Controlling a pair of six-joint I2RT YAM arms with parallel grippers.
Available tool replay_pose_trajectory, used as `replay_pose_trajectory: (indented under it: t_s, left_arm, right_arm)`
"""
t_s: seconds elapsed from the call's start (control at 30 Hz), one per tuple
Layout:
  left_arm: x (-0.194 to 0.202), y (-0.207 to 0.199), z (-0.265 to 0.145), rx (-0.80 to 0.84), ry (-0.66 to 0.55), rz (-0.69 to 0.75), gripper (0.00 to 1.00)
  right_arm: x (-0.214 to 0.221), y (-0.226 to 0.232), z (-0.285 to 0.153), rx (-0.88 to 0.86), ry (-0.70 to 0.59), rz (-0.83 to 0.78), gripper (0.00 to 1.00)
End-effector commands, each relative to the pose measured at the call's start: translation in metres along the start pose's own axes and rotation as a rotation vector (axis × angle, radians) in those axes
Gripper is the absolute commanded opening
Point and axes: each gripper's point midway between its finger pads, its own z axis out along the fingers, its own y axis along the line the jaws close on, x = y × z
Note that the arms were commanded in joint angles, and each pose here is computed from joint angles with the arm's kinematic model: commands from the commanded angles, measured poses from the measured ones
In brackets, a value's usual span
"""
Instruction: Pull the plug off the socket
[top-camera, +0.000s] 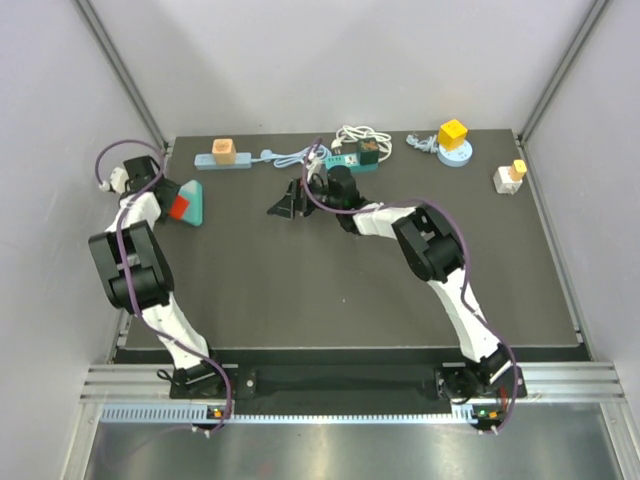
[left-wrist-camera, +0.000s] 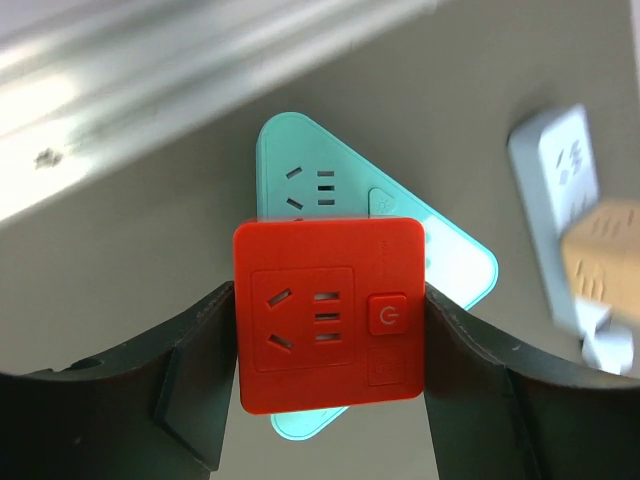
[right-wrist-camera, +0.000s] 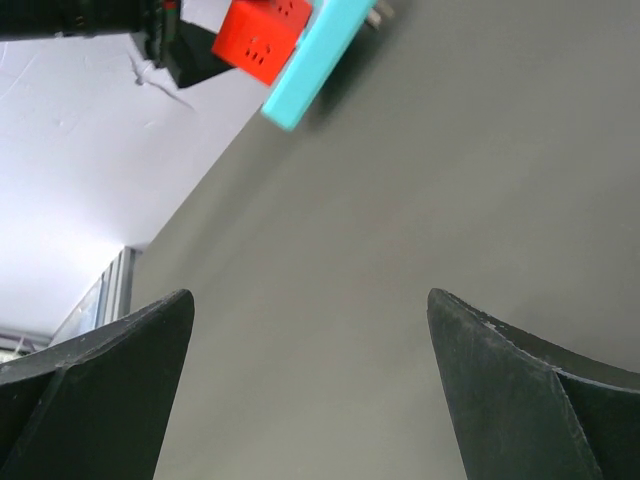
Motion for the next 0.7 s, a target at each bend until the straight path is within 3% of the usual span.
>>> replay_pose_trajectory:
  t_s: [0.0,0.33,0.5,0.67]
  left_arm:
    - [0.004,-0.009,-0.043,0.087,0.045,0.007,0.00]
    - [0.050,0.030,-0.123,0.197,0.109,0.052,0.00]
    - [0.049,0.044,-0.154,0.243,0.021,0.068,0.00]
    - [0.052,0.057,-0.157,0.242,-0.027,0.101,0.00]
  right_arm:
    - [0.007,0.025,0.027,-0.084,0.024,-0.019,1.00]
    - [0.019,0.053,0.069,-0.116,0.026,0.078,0.96]
    - [0.034,0.063,0.096,-0.123,0.036,0.154,0.96]
    - [0.042,0.080,0.113,-0.151,0.041,0.164,0.94]
